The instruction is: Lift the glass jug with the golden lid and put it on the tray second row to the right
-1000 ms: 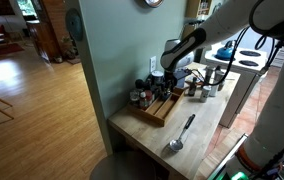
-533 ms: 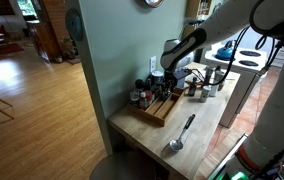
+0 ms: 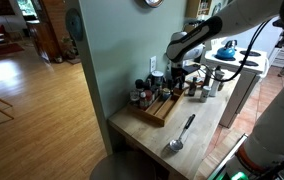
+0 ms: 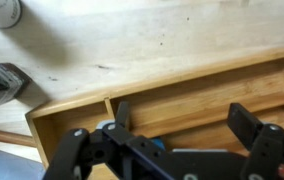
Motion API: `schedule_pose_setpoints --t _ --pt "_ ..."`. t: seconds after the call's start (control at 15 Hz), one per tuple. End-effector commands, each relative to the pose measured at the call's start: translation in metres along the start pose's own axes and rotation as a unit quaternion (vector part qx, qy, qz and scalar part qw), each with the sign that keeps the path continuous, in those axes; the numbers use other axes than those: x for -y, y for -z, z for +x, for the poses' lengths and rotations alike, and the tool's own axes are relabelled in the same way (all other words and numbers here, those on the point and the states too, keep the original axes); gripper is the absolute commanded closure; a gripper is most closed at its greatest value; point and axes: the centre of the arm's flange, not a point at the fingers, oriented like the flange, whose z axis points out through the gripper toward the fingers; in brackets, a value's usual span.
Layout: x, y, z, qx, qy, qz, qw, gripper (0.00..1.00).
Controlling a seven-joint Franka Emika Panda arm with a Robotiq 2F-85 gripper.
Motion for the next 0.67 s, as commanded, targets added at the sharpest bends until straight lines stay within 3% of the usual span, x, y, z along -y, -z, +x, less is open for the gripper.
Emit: schedule_pose_setpoints --t 0.0,0.33,0.47,0.53,0.6 --pt "0.002 0.018 -0.089 -0.004 0.046 0.003 0.9989 0.0" --pt "0.02 0.03 -0.165 -0.054 0.064 -0.025 0.9961 0.0" --pt "0.022 0.034 -0.187 -0.075 0.087 -0.059 0.9917 0.0" --pt "0.012 0.029 -0.129 -0.041 0.066 -0.031 0.9965 0.0" --pt "0.014 0.032 -0.14 -0.049 0.072 -0.043 0.9953 0.0"
